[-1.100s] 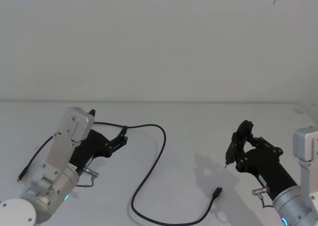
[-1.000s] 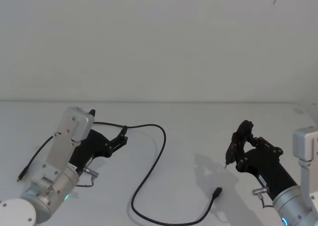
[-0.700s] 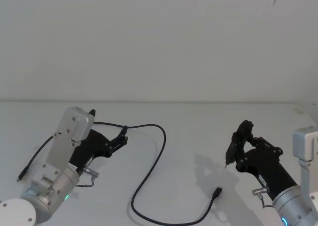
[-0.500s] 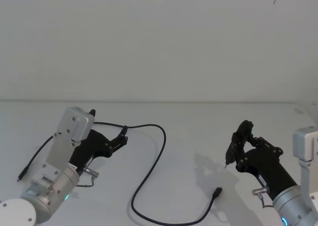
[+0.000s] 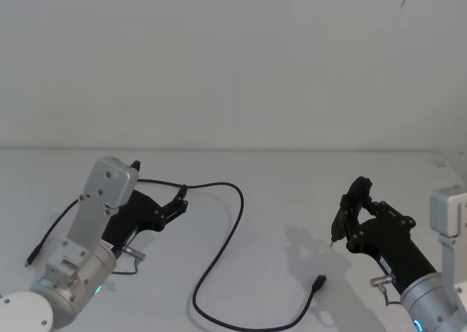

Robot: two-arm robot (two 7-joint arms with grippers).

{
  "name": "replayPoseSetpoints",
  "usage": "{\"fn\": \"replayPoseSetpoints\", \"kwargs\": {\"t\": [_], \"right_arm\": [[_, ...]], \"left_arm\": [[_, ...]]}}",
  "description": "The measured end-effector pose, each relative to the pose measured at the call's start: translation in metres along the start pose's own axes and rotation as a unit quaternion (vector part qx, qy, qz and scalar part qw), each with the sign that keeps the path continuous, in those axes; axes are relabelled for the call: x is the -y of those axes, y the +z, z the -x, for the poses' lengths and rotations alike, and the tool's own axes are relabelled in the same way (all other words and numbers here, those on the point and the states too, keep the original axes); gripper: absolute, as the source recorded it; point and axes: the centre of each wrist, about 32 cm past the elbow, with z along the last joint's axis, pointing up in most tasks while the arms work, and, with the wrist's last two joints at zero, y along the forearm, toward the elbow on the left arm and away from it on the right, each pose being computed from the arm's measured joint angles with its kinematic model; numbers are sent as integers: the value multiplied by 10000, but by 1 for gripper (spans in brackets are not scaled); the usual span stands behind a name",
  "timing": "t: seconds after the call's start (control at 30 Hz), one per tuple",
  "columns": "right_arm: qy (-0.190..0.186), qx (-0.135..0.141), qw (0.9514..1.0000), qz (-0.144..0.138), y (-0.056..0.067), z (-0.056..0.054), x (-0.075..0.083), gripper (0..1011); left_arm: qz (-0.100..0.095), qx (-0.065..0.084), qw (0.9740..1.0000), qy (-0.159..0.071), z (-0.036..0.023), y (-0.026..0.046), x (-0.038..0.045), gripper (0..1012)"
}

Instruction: Pick up the data cable with the one hand.

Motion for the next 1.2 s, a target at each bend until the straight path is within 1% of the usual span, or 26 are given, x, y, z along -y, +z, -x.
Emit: {"fn": "replayPoseSetpoints", "kwargs": {"t": [0.37,0.47,0.57,0.6,0.63,0.67,0.73,0.8,0.9,0.93,0.97,1.0,1.07,1.1,1.13,1.2], "right_arm": [[0,0,10000,0,0,0,0,279],[0,0,10000,0,0,0,0,279],[0,0,10000,0,0,0,0,279],[0,0,10000,0,0,0,0,279],[0,-1,10000,0,0,0,0,279],[0,0,10000,0,0,0,0,279],[0,0,10000,0,0,0,0,279],[0,0,10000,0,0,0,0,279],[0,0,10000,0,0,0,0,279],[0,-1,10000,0,0,0,0,279],[0,0,10000,0,0,0,0,279],[0,0,10000,0,0,0,0,279],[0,0,10000,0,0,0,0,279],[0,-1,10000,0,0,0,0,279],[0,0,10000,0,0,0,0,279],[0,0,10000,0,0,0,0,279]], "left_arm": [[-2,0,10000,-6,-1,0,1,1001],[-17,12,10000,-53,-6,3,3,1002],[-63,31,9998,-164,-12,5,1,1001],[-82,45,9997,-233,-17,12,-1,1001],[-82,45,9997,-233,-17,12,-1,1001],[-110,53,9994,-317,-22,18,-5,1001],[-134,62,9991,-400,-27,26,-10,1001],[-190,87,9981,-583,-43,48,-25,1001],[-249,98,9968,-747,-57,64,-41,1001],[-281,109,9959,-852,-67,78,-53,1001],[-291,121,9954,-907,-74,89,-61,1001],[-334,128,9940,-1031,-84,105,-75,1001],[-371,139,9927,-1142,-96,120,-92,1001],[-414,151,9909,-1274,-107,140,-111,1001],[-425,164,9902,-1318,-114,149,-120,1001],[-470,169,9881,-1453,-124,168,-137,1001]]}}
